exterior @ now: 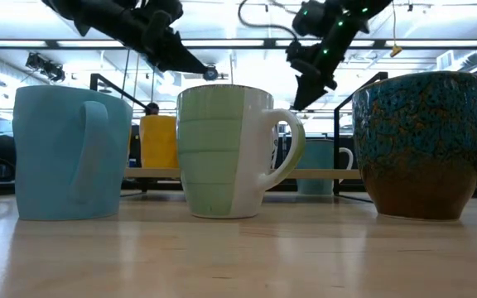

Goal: Place coffee mugs
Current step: Put the light blue mug on the shelf

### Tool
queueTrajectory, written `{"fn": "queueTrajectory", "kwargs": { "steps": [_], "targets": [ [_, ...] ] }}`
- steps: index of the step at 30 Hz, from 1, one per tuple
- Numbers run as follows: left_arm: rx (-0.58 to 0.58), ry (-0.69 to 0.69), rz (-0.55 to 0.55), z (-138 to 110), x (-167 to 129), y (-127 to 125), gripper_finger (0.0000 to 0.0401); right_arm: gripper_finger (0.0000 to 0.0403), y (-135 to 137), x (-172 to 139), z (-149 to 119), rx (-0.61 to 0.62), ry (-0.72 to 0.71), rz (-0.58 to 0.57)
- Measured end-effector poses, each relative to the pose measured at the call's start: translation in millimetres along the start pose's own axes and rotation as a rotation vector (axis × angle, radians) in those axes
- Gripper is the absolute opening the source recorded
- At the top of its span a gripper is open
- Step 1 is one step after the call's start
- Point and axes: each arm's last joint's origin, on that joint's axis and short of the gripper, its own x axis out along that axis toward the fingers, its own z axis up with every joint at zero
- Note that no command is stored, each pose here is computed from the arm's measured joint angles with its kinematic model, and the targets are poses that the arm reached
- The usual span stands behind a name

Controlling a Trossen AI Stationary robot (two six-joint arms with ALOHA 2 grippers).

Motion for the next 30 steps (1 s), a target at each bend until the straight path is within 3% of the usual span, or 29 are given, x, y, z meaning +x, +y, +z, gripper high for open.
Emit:
{"fn": "queueTrajectory", "kwargs": {
  "steps": [9, 19, 30],
  "targets": [
    [-0.041, 0.001, -0.001, 0.0, -0.6, -0.1, 0.0014, 0.0172, -24.5, 30.8, 21.7, 0.072, 0.165, 0.048],
    [-0.050, 0.040, -0.008, -3.7, -0.6, -0.8, 0.0014, 0.0222, -27.1, 59.3, 27.8, 0.170, 0.308, 0.050],
    [-0.049, 0.055, -0.010, -5.2, -0.7, -1.0, 0.0014, 0.0225, -21.9, 77.2, 19.6, 0.206, 0.412, 0.068]
  ]
}}
